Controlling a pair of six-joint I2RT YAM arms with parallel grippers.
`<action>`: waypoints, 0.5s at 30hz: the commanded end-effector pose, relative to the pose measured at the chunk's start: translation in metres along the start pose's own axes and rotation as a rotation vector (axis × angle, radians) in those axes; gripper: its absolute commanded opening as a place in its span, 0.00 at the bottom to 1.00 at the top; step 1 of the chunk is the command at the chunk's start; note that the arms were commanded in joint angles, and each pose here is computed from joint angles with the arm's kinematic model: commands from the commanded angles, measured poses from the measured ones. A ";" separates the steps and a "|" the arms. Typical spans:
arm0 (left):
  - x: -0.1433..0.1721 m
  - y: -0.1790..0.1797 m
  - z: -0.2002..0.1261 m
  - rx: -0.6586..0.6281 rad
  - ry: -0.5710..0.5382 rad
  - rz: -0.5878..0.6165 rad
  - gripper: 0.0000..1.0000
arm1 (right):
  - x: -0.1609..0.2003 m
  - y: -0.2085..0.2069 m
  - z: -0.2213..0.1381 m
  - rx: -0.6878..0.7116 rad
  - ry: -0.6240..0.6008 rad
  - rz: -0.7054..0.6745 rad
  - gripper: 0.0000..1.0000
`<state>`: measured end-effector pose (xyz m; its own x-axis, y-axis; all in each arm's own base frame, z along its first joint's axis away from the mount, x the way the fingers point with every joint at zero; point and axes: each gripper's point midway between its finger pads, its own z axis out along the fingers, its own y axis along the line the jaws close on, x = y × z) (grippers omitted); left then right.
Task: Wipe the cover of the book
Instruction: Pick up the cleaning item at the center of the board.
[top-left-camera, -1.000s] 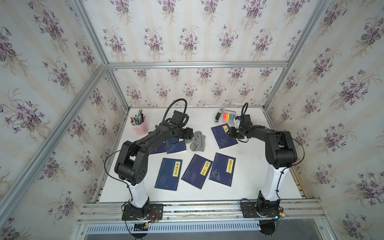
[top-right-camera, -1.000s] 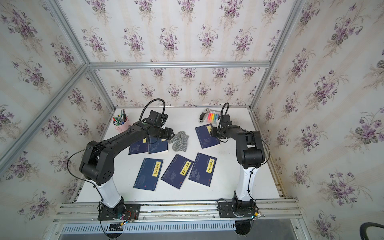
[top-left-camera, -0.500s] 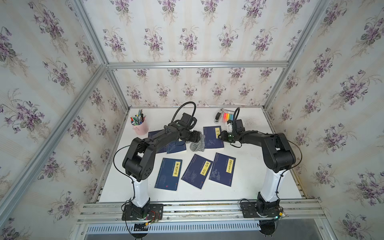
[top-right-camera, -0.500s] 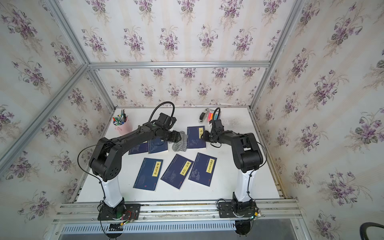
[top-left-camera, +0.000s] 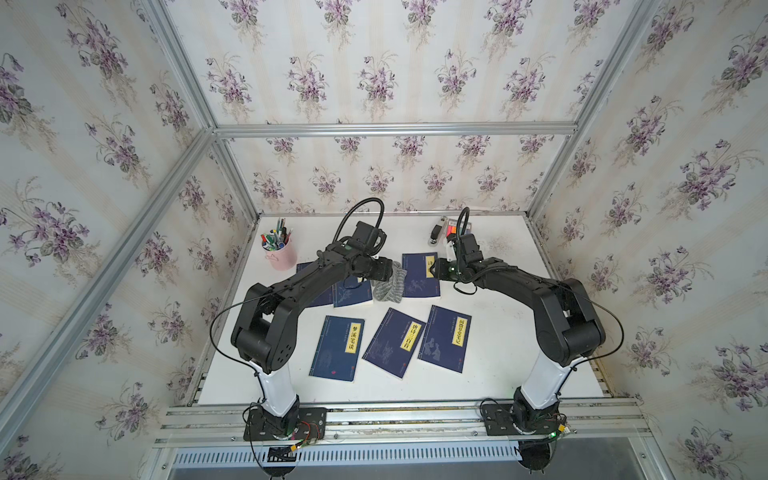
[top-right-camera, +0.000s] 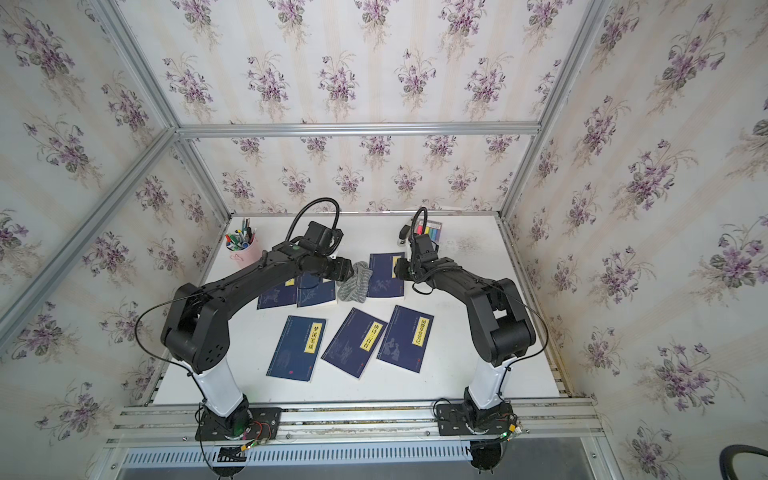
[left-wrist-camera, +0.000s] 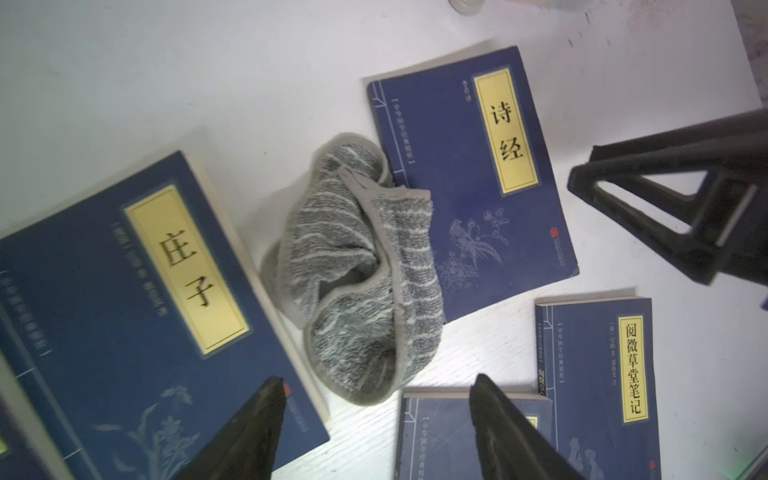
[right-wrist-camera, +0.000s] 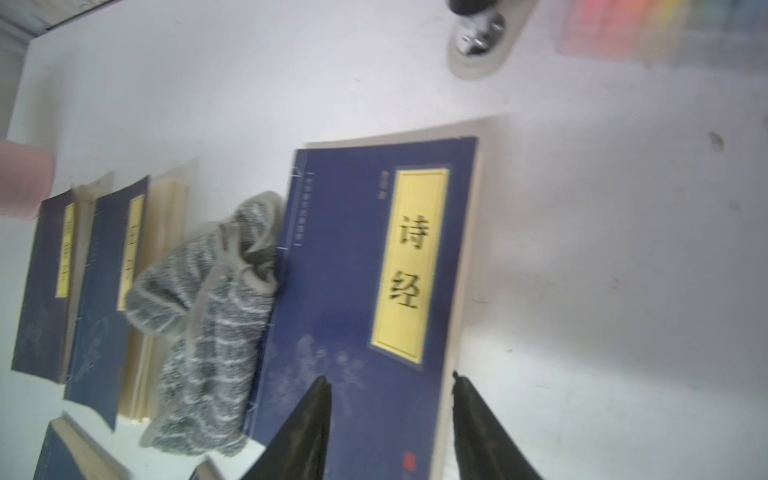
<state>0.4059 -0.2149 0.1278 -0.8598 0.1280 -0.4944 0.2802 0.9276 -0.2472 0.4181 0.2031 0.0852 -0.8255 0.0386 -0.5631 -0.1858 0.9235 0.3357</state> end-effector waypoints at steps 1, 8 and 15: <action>0.002 0.021 -0.013 -0.021 -0.007 -0.046 0.74 | -0.008 0.023 -0.005 0.006 -0.016 -0.107 0.52; 0.016 0.047 -0.028 -0.006 -0.038 -0.133 0.79 | 0.007 0.089 0.043 -0.085 0.076 -0.219 0.55; 0.031 0.060 -0.028 -0.015 -0.031 -0.170 0.79 | 0.038 0.118 0.087 -0.099 0.174 -0.281 0.56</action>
<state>0.3802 -0.1448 0.1173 -0.8909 -0.0219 -0.4537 0.1269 0.9470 -0.2949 0.4161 0.3417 0.0474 -0.8029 -0.2571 -0.5377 -0.4515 0.8514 0.2671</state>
